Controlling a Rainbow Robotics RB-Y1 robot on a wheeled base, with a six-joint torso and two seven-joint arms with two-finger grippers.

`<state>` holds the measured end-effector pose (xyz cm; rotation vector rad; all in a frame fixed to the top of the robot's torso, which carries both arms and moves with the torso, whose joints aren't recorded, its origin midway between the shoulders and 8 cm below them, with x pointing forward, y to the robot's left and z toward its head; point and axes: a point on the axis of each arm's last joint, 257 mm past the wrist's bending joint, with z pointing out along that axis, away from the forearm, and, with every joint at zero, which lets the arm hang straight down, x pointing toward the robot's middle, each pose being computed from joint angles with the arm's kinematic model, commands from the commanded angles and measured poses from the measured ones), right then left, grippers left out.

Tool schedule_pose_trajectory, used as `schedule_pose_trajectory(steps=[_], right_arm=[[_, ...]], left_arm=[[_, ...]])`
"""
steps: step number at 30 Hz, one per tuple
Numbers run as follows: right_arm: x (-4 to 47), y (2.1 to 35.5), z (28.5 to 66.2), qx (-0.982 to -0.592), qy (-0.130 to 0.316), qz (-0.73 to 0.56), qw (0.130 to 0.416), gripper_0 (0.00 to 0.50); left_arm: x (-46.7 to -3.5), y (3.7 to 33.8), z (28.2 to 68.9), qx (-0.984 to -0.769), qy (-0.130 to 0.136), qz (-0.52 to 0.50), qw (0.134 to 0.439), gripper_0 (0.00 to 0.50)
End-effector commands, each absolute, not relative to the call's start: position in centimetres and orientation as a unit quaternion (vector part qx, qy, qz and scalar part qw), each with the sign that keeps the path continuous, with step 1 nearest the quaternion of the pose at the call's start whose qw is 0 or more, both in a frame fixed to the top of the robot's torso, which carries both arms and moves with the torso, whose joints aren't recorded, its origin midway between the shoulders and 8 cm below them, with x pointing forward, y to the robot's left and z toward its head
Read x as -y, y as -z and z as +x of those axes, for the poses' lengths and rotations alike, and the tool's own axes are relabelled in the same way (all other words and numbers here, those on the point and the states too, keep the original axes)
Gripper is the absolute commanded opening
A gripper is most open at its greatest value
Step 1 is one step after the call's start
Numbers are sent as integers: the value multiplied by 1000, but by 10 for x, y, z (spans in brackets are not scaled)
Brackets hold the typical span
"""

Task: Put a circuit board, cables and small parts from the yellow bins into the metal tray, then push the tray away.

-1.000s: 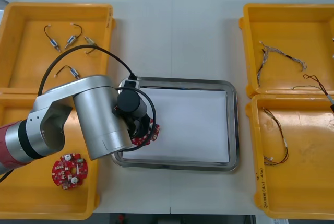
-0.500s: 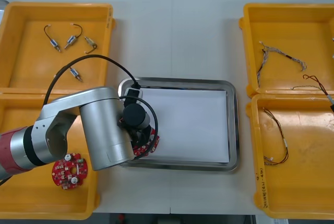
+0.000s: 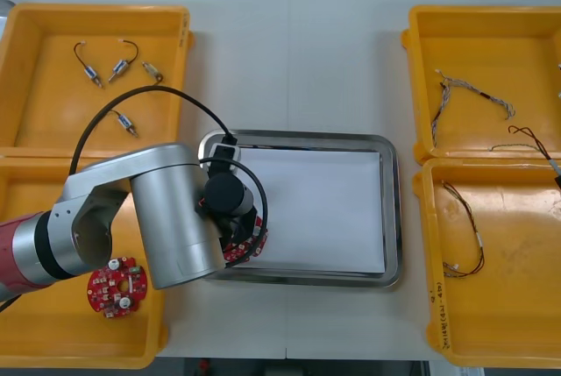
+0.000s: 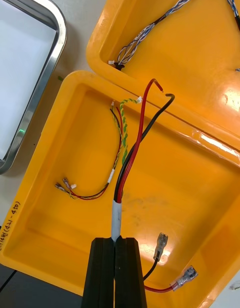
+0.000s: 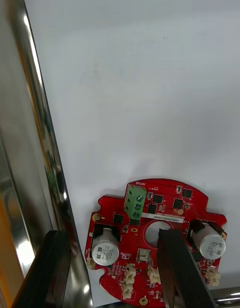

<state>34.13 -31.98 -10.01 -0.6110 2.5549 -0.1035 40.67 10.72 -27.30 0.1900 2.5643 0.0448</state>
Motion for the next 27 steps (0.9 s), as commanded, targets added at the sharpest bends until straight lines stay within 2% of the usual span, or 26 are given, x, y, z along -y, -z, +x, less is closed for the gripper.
schedule_pose_trajectory(steps=[1, 8, 17, 22, 27], right_arm=[[323, 90, 343, -933, 57, -246, 255, 0], [311, 87, 343, -928, 53, -272, 251, 0], [282, 81, 344, -911, 49, -329, 242, 0], [259, 77, 344, -896, 46, -371, 238, 0], [235, 79, 343, -878, 53, -419, 225, 0]], left_arm=[[-92, 223, 421, -949, 28, 37, 312, 500], [-111, 187, 437, -946, 42, 5, 322, 500], [-155, 146, 450, -943, 27, -33, 329, 500], [-182, 126, 458, -941, 8, -29, 337, 500], [-216, 102, 462, -943, -1, -39, 329, 500]])
